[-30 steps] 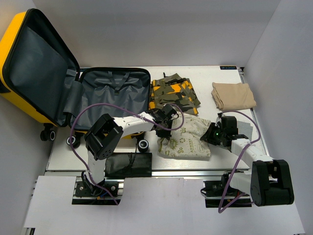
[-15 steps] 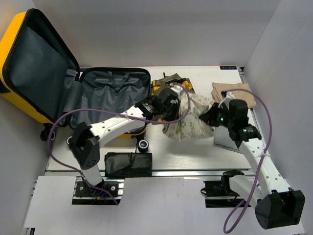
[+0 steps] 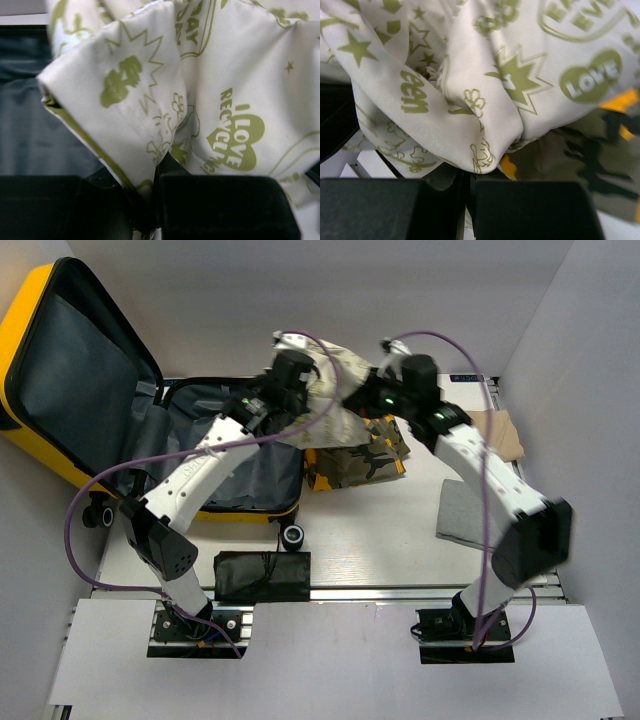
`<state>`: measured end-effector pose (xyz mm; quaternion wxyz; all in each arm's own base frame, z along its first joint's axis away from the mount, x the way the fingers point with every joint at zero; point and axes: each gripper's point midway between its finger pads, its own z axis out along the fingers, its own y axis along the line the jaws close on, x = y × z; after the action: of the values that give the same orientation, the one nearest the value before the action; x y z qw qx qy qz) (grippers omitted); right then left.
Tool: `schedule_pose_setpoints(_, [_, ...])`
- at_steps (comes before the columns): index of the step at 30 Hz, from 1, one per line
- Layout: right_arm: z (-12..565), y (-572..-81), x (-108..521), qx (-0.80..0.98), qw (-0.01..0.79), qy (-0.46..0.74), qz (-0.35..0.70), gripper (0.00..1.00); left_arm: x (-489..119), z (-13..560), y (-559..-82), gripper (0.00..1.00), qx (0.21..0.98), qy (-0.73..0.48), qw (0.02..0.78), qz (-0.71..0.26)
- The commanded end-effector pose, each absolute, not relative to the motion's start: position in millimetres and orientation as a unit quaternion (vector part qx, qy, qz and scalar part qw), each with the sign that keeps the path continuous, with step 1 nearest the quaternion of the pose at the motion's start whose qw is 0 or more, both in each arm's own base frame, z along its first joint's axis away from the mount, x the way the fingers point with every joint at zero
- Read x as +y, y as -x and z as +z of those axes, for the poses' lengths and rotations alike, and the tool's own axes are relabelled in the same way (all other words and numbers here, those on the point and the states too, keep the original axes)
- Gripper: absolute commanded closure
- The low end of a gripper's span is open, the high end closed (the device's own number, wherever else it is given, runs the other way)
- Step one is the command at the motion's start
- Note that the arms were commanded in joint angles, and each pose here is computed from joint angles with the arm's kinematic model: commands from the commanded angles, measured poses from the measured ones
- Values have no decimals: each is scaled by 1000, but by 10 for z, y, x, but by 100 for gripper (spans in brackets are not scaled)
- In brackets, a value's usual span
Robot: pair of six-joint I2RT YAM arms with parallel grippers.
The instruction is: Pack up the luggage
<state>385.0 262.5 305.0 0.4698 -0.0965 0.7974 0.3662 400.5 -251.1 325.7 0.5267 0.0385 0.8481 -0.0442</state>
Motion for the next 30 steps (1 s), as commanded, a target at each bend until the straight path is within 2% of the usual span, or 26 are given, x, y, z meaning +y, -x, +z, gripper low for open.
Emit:
schedule_pose_setpoints(1, [3192, -3965, 3245, 793, 452, 132, 387, 100, -1694, 3567, -4374, 100, 818, 59, 572, 19])
schedule_pose_setpoints(3, [3170, -4229, 3603, 798, 448, 134, 380, 100, -1506, 3522, -4485, 100, 821, 62, 567, 18])
schedule_pose_setpoints(5, [2762, -4437, 3831, 828, 417, 123, 354, 100, -1229, 3410, -4638, 100, 823, 71, 562, 34])
schedule_pose_setpoints(7, [2878, -4544, 4052, 819, 434, 117, 357, 100, -1024, 3270, -4789, 100, 826, 76, 557, 42])
schedule_pose_setpoints(8, [2612, -4660, 4126, 832, 423, 94, 346, 100, -952, 3147, -4838, 100, 832, 78, 547, 46])
schedule_pose_setpoints(11, [2304, -4788, 4276, 840, 417, 69, 341, 100, -725, 2816, -4982, 100, 852, 92, 513, 48])
schedule_pose_setpoints(21, [1437, -4860, 4274, 883, 379, 38, 276, 100, -394, 1888, -5016, 100, 890, 131, 437, 31])
schedule_pose_setpoints(30, [990, -4746, 4313, 904, 330, 41, 267, 100, -177, 1531, -5192, 100, 903, 146, 399, 58])
